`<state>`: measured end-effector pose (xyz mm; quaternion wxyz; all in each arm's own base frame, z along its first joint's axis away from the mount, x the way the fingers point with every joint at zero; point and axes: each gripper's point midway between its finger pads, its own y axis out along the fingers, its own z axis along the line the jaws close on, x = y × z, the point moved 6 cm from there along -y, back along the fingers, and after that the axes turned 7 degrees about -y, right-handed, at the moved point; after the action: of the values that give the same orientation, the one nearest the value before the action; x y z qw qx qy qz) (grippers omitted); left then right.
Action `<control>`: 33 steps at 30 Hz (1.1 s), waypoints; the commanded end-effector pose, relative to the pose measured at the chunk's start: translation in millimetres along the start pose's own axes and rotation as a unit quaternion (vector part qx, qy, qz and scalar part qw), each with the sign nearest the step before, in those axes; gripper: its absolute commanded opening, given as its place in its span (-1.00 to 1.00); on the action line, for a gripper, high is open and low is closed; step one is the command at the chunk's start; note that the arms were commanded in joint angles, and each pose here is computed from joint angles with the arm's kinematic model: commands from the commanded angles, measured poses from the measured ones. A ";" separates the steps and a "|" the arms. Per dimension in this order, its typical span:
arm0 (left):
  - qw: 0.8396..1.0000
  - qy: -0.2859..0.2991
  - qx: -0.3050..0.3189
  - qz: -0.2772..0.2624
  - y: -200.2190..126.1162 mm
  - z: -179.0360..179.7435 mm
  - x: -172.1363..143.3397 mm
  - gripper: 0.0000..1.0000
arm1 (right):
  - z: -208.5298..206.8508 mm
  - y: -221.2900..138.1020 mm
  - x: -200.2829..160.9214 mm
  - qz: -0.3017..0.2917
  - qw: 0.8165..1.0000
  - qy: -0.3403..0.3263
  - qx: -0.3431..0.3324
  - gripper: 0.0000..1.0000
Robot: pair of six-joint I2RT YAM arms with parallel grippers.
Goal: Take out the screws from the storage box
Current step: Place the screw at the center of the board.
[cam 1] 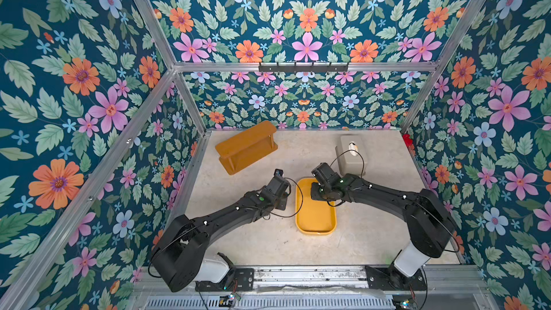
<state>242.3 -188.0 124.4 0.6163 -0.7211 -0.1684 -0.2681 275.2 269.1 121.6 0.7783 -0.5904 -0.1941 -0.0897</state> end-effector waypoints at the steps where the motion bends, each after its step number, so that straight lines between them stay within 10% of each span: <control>1: 0.999 -0.029 -0.015 -0.018 5.7 -1.3 -1.3 -1.00 | -7.2 8.1 4.4 -0.008 0.998 0.001 -0.055 -0.24; 25: 0.999 -0.047 -0.009 -0.026 34.7 -0.9 -29.5 -1.00 | -12.0 50.4 4.6 0.014 0.994 -0.023 -0.105 -0.12; 33: 0.999 -0.044 -0.002 -0.025 34.4 -1.5 -31.4 -0.63 | -13.9 61.0 0.7 0.015 0.994 -0.022 -0.104 -0.12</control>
<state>233.8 -193.8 74.3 0.6007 -0.7340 -0.1958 -0.2493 305.8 275.8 75.1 0.7121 -0.6648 -0.2017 -0.1019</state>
